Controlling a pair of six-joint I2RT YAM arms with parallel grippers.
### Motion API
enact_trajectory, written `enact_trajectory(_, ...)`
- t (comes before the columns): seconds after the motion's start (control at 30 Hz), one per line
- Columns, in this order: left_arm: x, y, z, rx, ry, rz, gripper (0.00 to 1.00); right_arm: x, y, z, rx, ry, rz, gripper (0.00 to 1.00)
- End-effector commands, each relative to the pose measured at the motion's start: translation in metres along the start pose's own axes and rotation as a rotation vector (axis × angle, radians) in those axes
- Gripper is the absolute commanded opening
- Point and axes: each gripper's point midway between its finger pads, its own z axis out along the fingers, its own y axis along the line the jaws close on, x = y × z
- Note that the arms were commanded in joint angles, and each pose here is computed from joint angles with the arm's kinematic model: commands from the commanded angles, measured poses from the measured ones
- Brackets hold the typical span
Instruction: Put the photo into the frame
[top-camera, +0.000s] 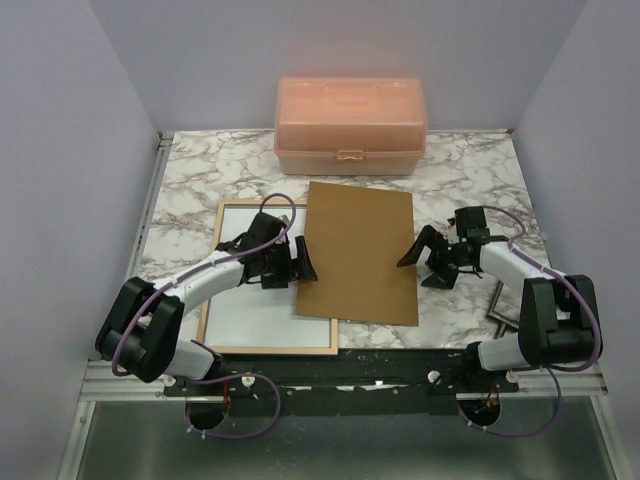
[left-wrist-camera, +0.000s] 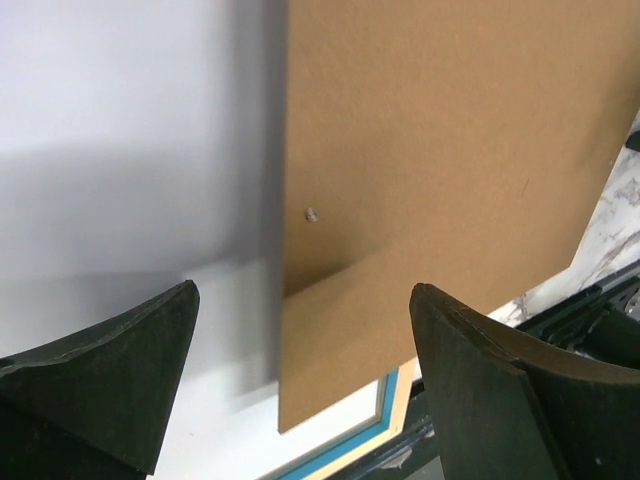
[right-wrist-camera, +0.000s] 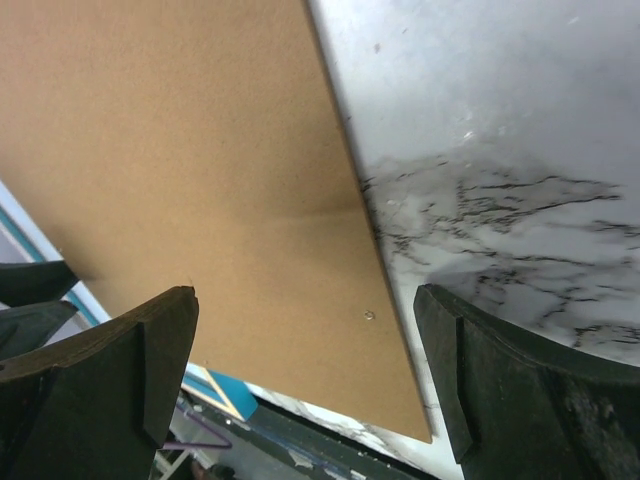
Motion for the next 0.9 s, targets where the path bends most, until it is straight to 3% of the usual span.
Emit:
enact_trajectory(0.0,-0.025,0.000,0.007,0.046,-0.023,0.044,0.88,-0.011,-0.013,0.000,0.093,-0.039,-0.001,1.00)
enact_trajectory(0.4,-0.058,-0.036,0.033,0.195,0.018,0.094,0.80,0.003,-0.013,0.013,0.036,0.017,0.020,1.00)
enact_trajectory(0.57,-0.053,-0.041,0.033,0.239,0.032,0.079,0.70,0.010,-0.008,0.015,-0.012,0.042,0.015,1.00)
enact_trajectory(0.7,-0.043,-0.029,0.026,0.191,0.019,0.062,0.68,0.017,0.000,0.016,-0.052,0.086,0.001,1.00)
enact_trajectory(0.87,-0.036,-0.008,0.012,0.094,-0.026,0.064,0.52,0.034,0.021,0.026,-0.069,0.131,-0.045,1.00)
